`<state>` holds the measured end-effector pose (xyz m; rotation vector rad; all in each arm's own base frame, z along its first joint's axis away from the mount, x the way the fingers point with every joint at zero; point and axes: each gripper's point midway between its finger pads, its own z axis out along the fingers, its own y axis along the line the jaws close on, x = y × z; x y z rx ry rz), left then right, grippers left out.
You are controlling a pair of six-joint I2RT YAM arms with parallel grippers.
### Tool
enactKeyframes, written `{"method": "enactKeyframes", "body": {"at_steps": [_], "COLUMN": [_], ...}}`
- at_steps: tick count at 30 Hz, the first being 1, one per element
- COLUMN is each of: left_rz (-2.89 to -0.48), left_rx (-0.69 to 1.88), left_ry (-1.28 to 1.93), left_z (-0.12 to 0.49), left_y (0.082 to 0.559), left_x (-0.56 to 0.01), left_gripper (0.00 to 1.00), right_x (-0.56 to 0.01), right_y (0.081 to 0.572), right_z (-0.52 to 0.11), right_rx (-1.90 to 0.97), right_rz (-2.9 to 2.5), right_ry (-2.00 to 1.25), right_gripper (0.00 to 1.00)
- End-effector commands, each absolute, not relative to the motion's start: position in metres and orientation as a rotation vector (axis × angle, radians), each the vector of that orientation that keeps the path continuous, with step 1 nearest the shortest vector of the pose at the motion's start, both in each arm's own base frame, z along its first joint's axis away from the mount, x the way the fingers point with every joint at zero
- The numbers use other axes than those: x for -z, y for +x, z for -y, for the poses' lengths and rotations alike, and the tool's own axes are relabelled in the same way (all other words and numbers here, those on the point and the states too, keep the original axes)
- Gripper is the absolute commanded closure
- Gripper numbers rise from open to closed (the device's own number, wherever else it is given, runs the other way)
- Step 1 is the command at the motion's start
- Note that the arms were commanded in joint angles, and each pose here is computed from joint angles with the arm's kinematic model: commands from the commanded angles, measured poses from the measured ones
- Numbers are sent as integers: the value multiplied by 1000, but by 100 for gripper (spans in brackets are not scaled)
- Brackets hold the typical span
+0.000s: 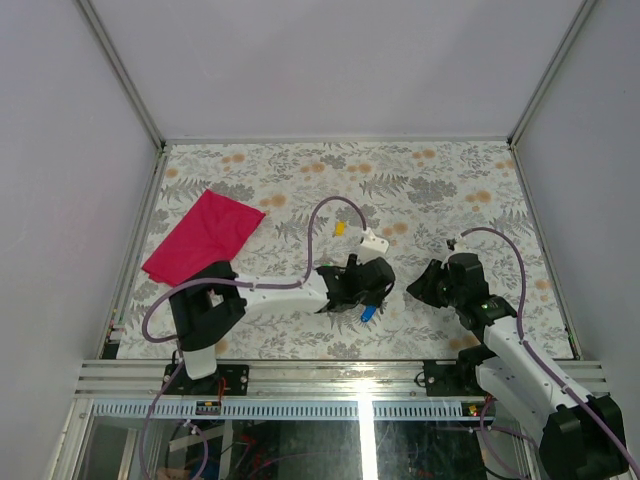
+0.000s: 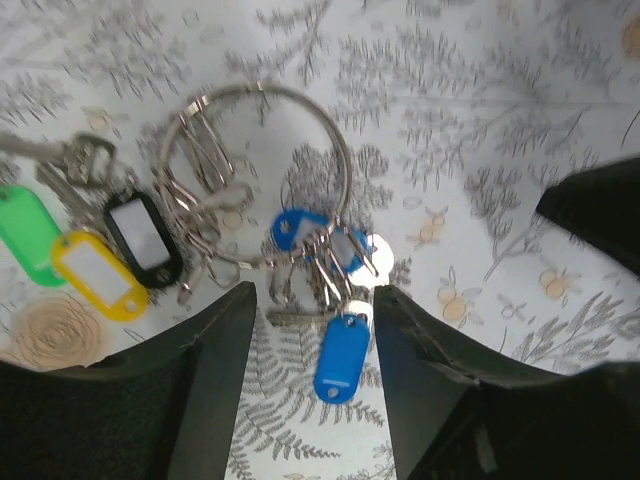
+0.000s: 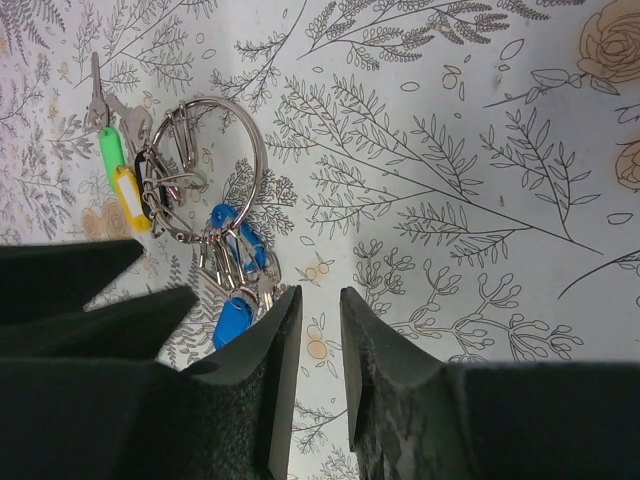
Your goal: Put the keys on the keyring
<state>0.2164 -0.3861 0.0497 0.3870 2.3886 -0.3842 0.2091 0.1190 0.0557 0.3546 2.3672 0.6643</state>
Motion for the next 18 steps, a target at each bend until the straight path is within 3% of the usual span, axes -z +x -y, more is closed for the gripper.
{"method": "enactKeyframes", "body": {"at_steps": [1,18], "left_rz": [-2276,-2392], "left_rx": [353,232], "left_ry": [307,507], "left_z": [386,353], "left_y": [265,318], "left_x": [-91,-68], "left_gripper": [48,56], "right_x": [-64,-59], "right_y": [212,209], "right_z": [-121,-127], "right_rx": [-688,-711], "right_rz": [-2340,-2374], "right_ry": [313,268], "right_gripper": [71,71]}}
